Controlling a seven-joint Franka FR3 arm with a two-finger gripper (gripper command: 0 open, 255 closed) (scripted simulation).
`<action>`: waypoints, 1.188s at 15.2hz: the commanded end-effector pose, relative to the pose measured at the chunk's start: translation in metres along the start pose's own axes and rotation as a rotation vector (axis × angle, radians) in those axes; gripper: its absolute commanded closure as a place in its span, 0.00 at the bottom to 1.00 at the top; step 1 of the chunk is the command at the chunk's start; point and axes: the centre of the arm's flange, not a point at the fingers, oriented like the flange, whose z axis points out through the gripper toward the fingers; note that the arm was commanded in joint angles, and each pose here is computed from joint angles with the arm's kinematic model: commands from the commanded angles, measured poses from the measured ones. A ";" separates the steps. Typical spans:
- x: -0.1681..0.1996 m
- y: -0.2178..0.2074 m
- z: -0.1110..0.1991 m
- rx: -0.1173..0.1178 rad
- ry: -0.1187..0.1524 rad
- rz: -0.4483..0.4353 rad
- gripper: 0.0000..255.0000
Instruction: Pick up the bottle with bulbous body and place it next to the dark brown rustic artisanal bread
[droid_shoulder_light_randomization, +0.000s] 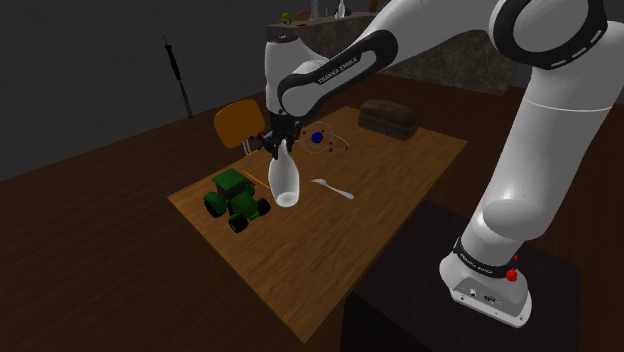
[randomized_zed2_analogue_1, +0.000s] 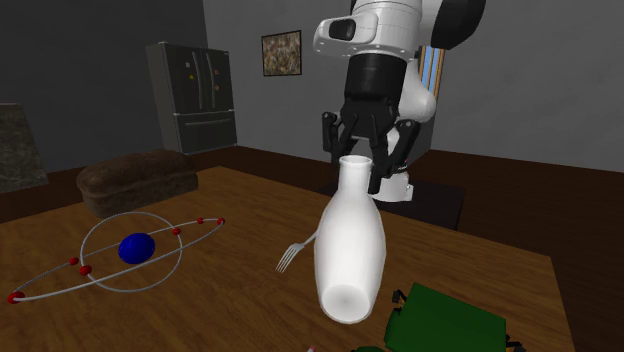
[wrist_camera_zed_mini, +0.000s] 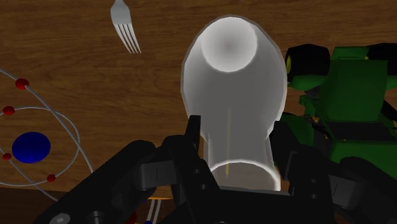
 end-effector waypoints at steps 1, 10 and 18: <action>0.000 0.000 0.001 0.000 -0.002 0.000 1.00; 0.002 0.000 -0.010 0.000 -0.002 0.000 1.00; 0.010 0.001 -0.051 0.000 -0.002 0.000 1.00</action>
